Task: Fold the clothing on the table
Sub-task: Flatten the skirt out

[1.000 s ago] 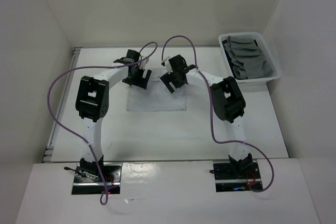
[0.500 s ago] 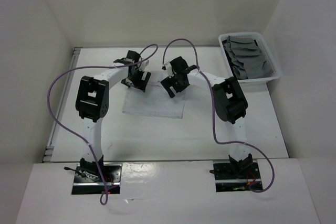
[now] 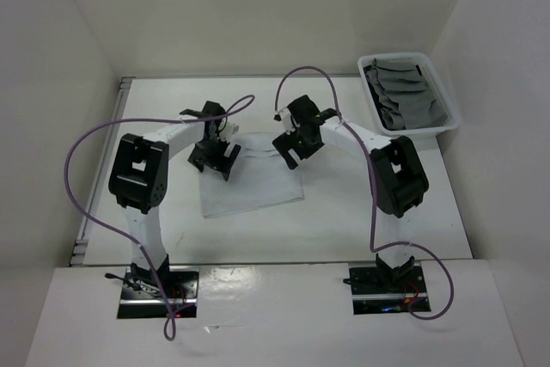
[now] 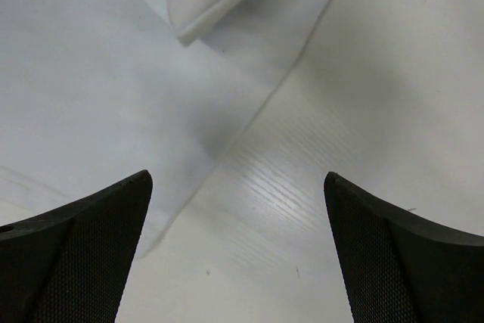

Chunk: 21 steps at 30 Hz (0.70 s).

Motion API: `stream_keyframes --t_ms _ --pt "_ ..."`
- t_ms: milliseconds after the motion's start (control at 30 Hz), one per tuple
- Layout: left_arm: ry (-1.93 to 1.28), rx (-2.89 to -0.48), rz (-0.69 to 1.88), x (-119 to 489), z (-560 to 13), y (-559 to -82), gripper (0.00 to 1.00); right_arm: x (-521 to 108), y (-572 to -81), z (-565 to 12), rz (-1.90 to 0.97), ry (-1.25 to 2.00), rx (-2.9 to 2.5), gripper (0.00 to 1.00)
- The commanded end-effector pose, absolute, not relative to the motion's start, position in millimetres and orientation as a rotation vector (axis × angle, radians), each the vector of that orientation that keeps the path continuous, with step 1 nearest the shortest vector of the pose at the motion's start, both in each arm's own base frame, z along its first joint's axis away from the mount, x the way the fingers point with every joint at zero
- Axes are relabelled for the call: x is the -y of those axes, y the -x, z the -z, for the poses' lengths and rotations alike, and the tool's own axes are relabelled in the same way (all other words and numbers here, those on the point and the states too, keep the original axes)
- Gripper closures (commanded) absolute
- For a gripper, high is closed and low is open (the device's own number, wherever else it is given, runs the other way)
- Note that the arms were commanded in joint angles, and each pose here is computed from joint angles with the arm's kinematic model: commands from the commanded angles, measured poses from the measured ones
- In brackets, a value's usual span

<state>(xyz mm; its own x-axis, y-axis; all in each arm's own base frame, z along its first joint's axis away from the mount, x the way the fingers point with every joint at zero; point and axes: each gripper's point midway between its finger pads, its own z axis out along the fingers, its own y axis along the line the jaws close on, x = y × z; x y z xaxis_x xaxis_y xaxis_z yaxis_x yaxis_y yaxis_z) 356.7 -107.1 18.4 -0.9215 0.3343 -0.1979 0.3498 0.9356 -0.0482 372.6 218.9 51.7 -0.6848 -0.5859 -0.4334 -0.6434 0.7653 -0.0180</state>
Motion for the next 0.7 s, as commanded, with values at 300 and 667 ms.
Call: stream_keyframes --t_ms 300,667 --pt "-0.457 -2.661 0.344 99 -145 -350 0.00 -247 -368 -119 -0.075 1.009 -2.337 0.01" --pt "-0.051 -2.313 0.157 0 -223 -366 0.00 -314 -406 -76 0.164 1.137 -2.159 0.06"
